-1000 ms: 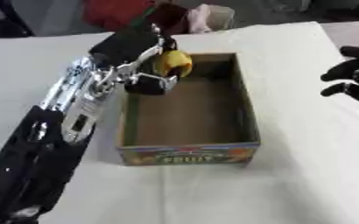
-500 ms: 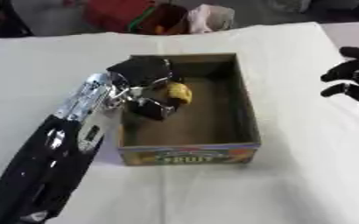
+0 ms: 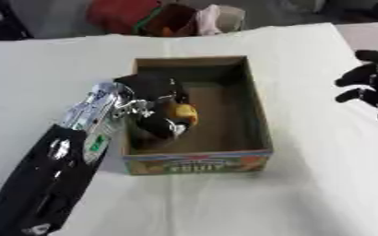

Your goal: Pick up objects on the table and place them in the box.

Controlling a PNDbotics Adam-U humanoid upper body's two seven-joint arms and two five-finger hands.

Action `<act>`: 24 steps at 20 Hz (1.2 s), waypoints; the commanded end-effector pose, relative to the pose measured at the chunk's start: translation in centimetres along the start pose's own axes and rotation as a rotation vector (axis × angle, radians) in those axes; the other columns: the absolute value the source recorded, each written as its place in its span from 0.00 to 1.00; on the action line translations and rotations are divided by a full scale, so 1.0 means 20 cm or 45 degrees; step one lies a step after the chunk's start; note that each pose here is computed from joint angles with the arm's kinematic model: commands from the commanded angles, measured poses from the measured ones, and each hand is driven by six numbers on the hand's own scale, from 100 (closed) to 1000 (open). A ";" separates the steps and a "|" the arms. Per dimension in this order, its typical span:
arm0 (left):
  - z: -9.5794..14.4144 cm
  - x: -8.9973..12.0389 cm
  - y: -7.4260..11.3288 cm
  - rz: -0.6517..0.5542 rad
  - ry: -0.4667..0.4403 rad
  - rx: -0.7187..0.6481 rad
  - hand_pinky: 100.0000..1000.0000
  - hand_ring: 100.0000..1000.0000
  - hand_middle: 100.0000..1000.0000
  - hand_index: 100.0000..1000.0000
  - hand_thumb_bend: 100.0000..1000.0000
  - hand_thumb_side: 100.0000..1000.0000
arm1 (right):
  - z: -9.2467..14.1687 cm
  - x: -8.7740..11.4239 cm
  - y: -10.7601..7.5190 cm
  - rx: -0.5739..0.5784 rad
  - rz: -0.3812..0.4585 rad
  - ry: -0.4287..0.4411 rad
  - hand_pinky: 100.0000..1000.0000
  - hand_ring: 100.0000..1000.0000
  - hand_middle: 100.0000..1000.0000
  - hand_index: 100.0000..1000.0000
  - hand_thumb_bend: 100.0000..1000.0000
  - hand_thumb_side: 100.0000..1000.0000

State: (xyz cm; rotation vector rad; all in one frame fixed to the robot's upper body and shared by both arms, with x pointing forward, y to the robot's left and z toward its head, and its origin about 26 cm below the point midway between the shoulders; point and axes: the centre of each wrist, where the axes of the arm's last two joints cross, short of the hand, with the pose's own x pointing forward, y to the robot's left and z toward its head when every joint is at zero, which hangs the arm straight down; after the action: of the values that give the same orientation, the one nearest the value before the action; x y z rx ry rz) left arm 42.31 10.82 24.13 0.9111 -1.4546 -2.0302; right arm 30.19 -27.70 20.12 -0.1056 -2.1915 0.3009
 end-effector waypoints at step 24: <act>0.70 -0.09 0.14 0.979 0.390 1.625 0.28 0.42 0.44 0.74 0.00 0.94 | 0.02 0.02 -0.05 -0.068 0.041 -0.013 0.49 0.62 0.53 0.80 0.00 0.87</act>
State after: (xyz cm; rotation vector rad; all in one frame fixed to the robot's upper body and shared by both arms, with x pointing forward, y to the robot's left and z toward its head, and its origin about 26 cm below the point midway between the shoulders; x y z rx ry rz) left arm 34.21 19.17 28.60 0.8487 -2.2943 -0.3894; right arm 29.94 -28.37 19.63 -0.1427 -2.1802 0.2503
